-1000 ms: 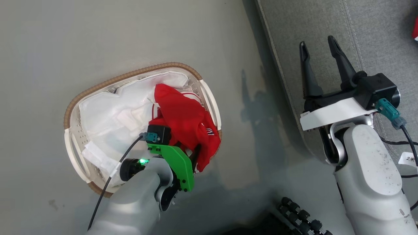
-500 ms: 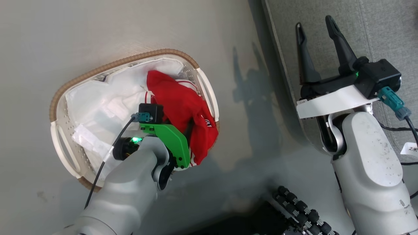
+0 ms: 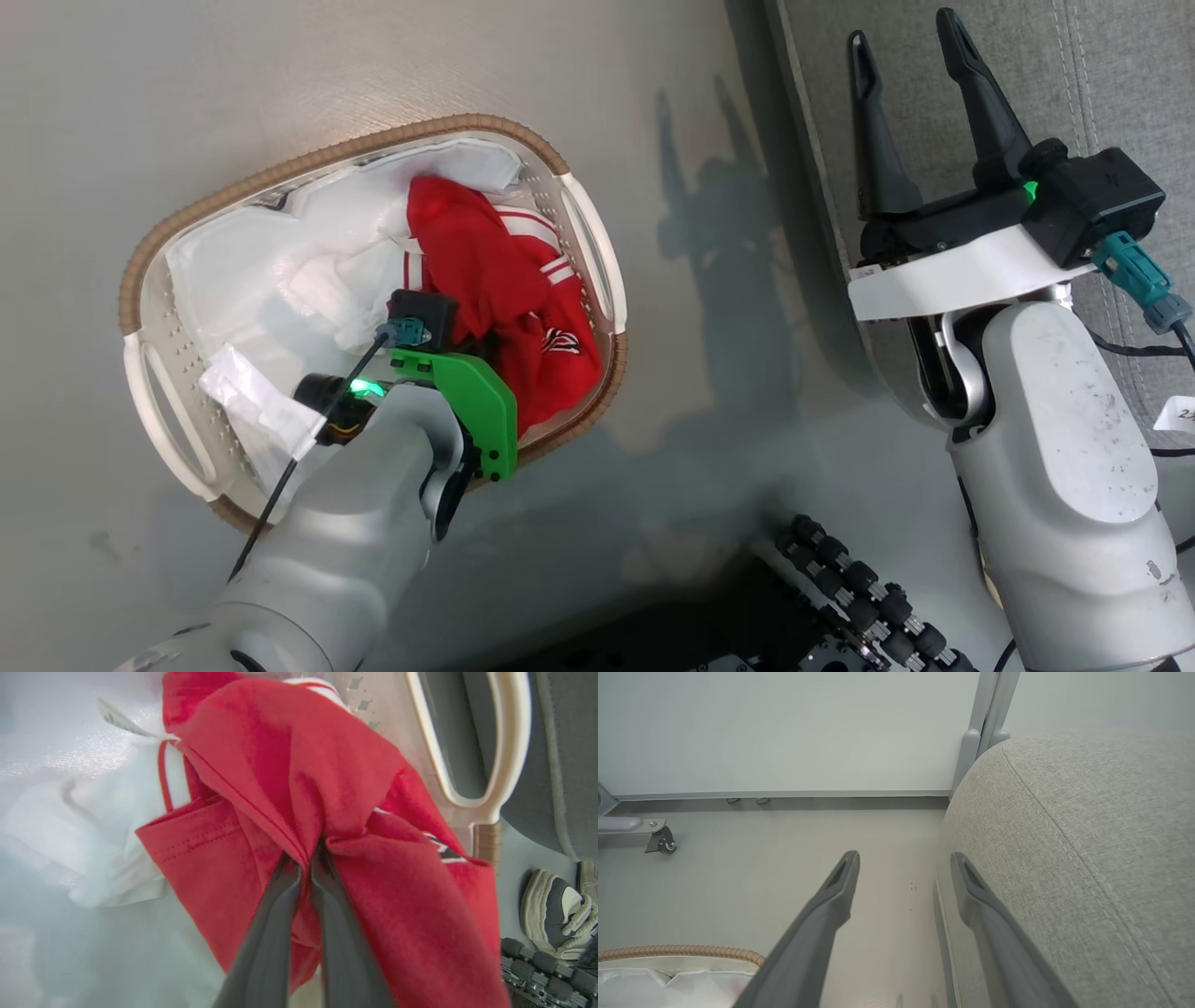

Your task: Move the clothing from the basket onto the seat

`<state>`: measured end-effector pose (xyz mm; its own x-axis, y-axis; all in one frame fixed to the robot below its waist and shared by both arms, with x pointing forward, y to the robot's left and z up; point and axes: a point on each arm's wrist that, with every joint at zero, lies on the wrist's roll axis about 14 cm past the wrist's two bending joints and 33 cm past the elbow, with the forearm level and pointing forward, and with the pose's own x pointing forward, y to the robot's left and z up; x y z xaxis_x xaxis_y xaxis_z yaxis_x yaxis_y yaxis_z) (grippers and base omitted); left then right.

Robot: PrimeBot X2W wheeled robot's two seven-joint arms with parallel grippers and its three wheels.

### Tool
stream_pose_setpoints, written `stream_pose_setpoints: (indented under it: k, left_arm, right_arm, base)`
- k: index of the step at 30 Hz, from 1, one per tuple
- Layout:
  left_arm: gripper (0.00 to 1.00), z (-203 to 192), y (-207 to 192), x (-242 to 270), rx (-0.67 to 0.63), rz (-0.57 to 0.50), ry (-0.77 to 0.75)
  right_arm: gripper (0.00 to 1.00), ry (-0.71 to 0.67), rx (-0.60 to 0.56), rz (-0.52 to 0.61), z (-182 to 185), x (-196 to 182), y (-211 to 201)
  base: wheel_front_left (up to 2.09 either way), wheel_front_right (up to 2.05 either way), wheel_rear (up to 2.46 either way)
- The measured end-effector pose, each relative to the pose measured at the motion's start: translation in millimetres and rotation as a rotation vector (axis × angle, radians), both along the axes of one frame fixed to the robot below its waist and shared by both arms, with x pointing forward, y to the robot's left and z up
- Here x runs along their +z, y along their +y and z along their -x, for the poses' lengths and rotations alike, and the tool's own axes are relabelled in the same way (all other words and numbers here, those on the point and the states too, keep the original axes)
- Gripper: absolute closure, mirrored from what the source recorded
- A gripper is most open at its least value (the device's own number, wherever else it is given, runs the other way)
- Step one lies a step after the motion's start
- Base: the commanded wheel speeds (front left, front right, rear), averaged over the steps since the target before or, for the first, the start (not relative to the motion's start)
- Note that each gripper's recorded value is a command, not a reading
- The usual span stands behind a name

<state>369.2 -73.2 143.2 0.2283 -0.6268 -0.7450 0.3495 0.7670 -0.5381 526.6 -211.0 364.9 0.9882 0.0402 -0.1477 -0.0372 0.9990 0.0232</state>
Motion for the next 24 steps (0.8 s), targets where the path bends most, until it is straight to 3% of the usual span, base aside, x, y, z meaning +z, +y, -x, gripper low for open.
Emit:
stream_pose_setpoints:
  k: [12, 24]
  left_arm:
    - [1.00, -16.8, 14.3, 32.7, 0.032, -0.009, -0.134]
    - [1.00, -45.8, 24.9, 117.6, 0.169, 0.071, -0.344]
  right_arm:
    - [0.00, -0.030, 0.012, -0.018, 6.7, 23.7, 8.8]
    - [0.00, -0.041, 0.024, -0.037, 40.8, 51.3, 22.0]
  base:
    - [0.00, 0.00, 0.00]
    - [0.00, 0.00, 0.00]
